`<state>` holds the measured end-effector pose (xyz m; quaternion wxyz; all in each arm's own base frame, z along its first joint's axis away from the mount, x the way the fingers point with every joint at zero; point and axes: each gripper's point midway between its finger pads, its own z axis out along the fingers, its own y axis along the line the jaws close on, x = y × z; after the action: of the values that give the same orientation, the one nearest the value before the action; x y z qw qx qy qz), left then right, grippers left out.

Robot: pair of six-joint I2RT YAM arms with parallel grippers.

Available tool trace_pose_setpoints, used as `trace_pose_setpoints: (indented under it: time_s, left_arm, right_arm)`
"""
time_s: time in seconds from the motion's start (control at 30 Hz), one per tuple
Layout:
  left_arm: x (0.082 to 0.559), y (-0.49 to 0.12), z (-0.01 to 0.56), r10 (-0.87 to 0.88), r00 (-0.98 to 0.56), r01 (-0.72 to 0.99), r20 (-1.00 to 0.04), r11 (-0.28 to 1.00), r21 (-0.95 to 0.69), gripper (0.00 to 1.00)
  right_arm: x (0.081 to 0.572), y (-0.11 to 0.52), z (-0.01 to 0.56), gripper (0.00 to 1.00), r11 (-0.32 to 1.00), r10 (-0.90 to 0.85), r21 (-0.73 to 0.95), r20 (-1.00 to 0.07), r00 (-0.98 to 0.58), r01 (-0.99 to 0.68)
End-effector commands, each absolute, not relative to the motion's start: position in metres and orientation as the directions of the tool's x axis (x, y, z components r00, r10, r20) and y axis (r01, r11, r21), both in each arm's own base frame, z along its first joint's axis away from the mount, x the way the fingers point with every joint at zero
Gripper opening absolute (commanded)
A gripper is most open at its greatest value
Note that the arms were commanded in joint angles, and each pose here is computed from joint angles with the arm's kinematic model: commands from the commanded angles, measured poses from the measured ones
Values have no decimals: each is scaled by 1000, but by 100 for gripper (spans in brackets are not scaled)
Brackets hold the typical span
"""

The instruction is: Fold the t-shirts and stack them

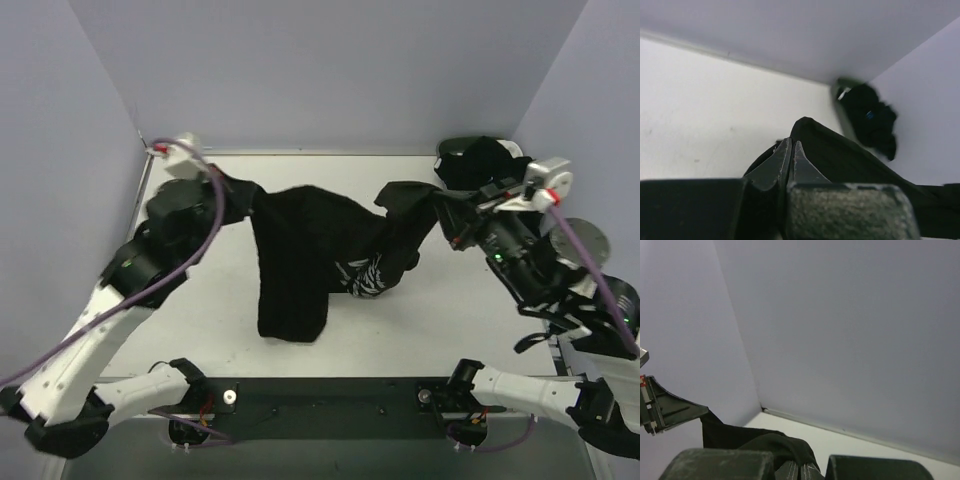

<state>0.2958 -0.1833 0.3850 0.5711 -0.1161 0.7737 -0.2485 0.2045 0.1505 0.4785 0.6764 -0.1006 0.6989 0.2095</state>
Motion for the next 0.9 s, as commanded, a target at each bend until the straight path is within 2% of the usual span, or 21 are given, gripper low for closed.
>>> trace_pose_setpoints:
  time_s: [0.0, 0.2, 0.33, 0.43, 0.63, 0.87]
  left_arm:
    - [241, -131, 470, -502, -124, 236, -856, 823, -516, 0]
    - [165, -80, 555, -559, 41, 402, -828, 768, -498, 0]
    - [119, -58, 599, -603, 148, 527, -784, 719, -453, 0]
    - [100, -47, 615, -619, 186, 566, -763, 702, -432, 0]
    - [98, -38, 624, -625, 227, 552, -747, 714, -430, 0]
    - [130, -46, 610, -571, 225, 462, -789, 776, -430, 0]
  right_arm:
    - [152, 149, 559, 0, 723, 302, 175, -950, 78, -668]
    - [72, 122, 626, 0, 491, 483, 101, -858, 174, -865]
    - [27, 102, 663, 0, 368, 580, 29, -788, 205, -930]
    - [11, 95, 682, 0, 333, 611, 2, -762, 214, -943]
    - [18, 106, 699, 0, 381, 613, 8, -751, 246, -925]
    - [75, 139, 683, 0, 468, 532, 62, -817, 224, -882]
